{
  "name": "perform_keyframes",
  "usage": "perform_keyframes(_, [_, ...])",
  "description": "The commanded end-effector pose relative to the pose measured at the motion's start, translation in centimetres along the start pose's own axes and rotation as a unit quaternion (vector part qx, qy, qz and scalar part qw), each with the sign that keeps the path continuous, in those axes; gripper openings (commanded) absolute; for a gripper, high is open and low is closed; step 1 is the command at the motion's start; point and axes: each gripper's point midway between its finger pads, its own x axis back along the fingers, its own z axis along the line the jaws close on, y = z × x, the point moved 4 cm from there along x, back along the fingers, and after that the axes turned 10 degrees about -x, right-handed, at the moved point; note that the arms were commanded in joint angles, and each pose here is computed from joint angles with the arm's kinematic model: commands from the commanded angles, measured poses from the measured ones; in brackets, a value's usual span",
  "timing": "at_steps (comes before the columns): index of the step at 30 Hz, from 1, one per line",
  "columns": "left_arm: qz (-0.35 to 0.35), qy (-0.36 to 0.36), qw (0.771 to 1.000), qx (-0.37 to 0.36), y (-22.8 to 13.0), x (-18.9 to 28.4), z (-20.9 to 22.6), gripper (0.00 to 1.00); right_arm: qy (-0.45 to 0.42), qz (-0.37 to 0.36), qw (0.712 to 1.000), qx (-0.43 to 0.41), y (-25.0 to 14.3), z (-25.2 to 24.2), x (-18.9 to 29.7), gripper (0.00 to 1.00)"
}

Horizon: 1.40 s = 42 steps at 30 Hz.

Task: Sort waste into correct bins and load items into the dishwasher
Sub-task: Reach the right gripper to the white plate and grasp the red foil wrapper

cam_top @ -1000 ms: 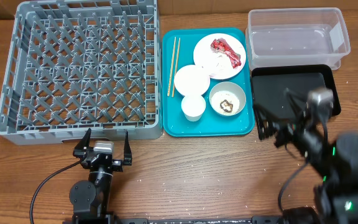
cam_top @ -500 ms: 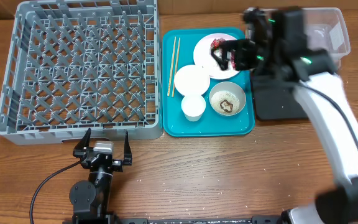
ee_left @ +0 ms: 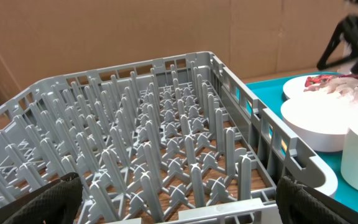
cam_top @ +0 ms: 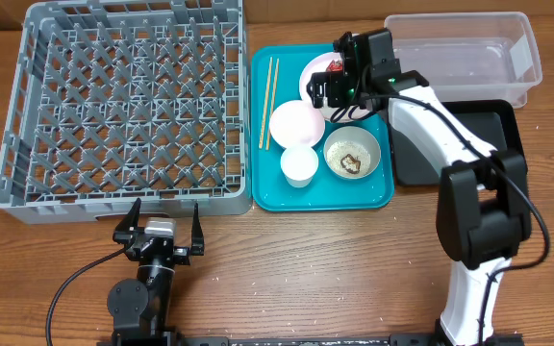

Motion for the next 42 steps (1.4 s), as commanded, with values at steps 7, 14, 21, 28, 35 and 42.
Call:
perform_keyframes(7, [-0.002,0.0,1.0,-0.009,-0.1,0.0,0.0,1.0,-0.148,-0.054,0.986,0.054,0.6,-3.4,-3.1,1.0])
perform_keyframes(14, [-0.002,0.0,1.0,-0.009,-0.1,0.0,0.0,1.0,-0.15,-0.047,0.986,0.061,-0.2,-4.1,-4.8,0.98])
perform_keyframes(21, [-0.002,0.0,1.0,-0.009,-0.1,0.0,0.0,1.0,-0.157,-0.026,0.985,0.06,-1.6,-4.9,-6.1,0.7])
perform_keyframes(28, [-0.002,0.0,1.0,-0.009,-0.1,0.0,0.0,1.0,-0.15,-0.048,0.987,0.027,-0.3,-4.1,-4.9,0.04])
perform_keyframes(35, [-0.002,0.0,1.0,-0.009,-0.1,0.0,0.0,1.0,-0.1,-0.165,0.981,-0.019,8.4,1.9,8.6,0.04])
perform_keyframes(42, [-0.002,0.0,1.0,-0.009,-0.1,0.0,0.0,1.0,-0.148,-0.256,0.952,-0.079,12.1,-1.8,17.3,0.04])
